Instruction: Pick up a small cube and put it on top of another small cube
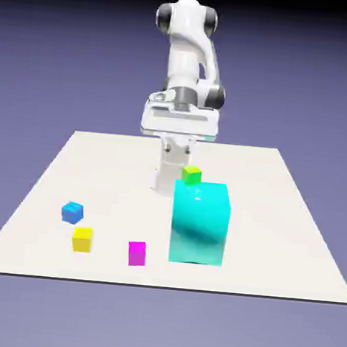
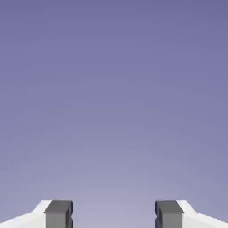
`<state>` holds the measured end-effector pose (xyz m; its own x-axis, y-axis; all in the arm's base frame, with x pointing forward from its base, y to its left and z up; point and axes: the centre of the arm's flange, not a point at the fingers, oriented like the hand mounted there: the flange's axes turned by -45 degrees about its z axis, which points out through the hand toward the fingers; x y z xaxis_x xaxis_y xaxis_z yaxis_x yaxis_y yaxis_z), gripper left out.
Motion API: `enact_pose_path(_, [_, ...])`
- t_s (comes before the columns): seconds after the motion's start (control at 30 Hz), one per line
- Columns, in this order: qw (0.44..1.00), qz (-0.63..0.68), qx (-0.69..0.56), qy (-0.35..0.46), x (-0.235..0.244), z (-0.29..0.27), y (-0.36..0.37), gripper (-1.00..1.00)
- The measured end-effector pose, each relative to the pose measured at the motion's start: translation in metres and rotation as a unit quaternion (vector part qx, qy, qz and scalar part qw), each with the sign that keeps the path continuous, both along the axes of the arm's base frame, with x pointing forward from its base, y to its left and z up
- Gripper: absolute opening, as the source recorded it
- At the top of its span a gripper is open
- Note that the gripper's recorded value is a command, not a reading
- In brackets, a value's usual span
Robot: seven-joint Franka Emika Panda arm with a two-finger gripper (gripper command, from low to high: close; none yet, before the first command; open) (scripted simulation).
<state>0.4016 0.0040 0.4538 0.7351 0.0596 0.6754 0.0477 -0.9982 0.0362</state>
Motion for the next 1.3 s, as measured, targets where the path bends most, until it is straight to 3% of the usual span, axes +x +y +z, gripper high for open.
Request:
enact_pose_path(0.3, [0.979, 0.009, -0.024, 0.201, 0.083, -0.049, -0.009, 0.0])
enact_pose_path(0.63, [0.909, 0.016, -0.045, 0.415, 0.149, -0.13, -0.027, 0.0])
enact_pose_path(0.97, [0.791, 0.016, -0.057, 0.609, 0.182, -0.226, -0.051, 0.0])
enact_pose_path(1.3, [0.634, 0.011, -0.059, 0.771, 0.181, -0.324, -0.074, 0.0])
